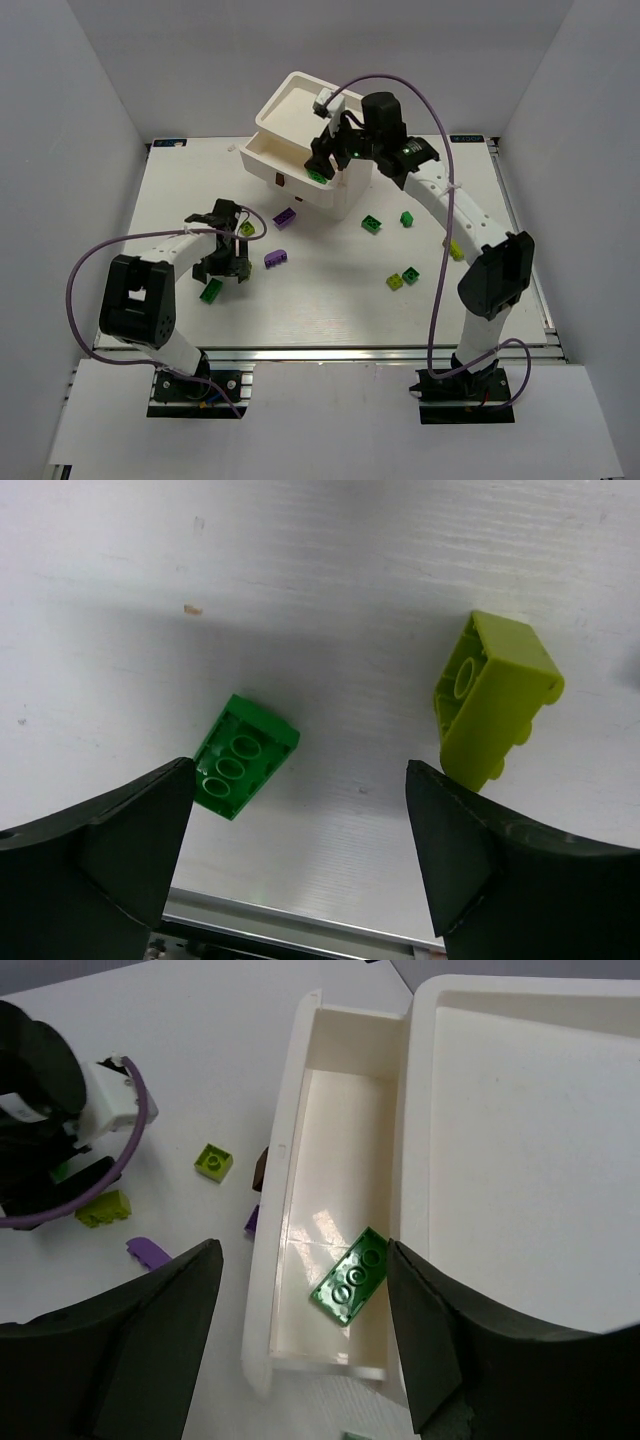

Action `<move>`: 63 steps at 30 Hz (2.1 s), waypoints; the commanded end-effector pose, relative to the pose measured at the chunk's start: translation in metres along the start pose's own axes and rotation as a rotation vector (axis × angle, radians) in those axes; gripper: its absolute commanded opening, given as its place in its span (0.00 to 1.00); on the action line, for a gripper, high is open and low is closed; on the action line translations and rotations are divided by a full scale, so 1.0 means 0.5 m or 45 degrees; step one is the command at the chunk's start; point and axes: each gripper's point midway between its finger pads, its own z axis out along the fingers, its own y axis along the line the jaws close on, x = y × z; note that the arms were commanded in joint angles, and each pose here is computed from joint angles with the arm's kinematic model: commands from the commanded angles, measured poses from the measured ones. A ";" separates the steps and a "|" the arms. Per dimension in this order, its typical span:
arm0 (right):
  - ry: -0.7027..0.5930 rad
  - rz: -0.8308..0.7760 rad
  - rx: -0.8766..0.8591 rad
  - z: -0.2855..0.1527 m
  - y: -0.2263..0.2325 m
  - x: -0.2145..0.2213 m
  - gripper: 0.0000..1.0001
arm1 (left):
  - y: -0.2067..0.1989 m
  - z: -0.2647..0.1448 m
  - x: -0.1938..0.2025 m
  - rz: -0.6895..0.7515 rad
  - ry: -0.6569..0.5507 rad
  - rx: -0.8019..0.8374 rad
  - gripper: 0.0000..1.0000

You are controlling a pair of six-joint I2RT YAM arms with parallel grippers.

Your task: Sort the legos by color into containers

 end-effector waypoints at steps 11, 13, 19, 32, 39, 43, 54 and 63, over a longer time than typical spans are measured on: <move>-0.142 0.002 0.085 -0.146 -0.019 -0.062 0.74 | 0.011 0.024 0.004 0.046 0.121 0.126 0.74; -0.141 0.010 0.106 -0.157 -0.030 -0.058 0.74 | 0.009 0.038 0.013 0.053 0.161 0.121 0.66; -0.133 0.038 0.137 -0.178 -0.044 -0.039 0.74 | 0.010 0.052 0.023 0.052 0.196 0.106 0.49; -0.104 0.043 0.121 -0.209 -0.040 0.002 0.74 | -0.008 -0.094 -0.097 -0.095 -0.118 0.248 0.15; -0.046 0.017 0.113 -0.231 -0.015 0.082 0.69 | -0.073 -0.310 -0.211 -0.157 -0.637 0.651 0.11; -0.010 0.025 0.145 -0.246 -0.006 0.131 0.56 | -0.114 -0.455 -0.296 -0.198 -0.954 0.949 0.11; 0.104 0.064 0.191 -0.257 0.008 0.233 0.11 | -0.193 -0.632 -0.512 -0.382 -1.303 1.503 0.08; 0.186 0.102 0.223 -0.271 0.033 0.312 0.17 | -0.222 -0.595 -0.583 -0.488 -1.270 1.601 0.09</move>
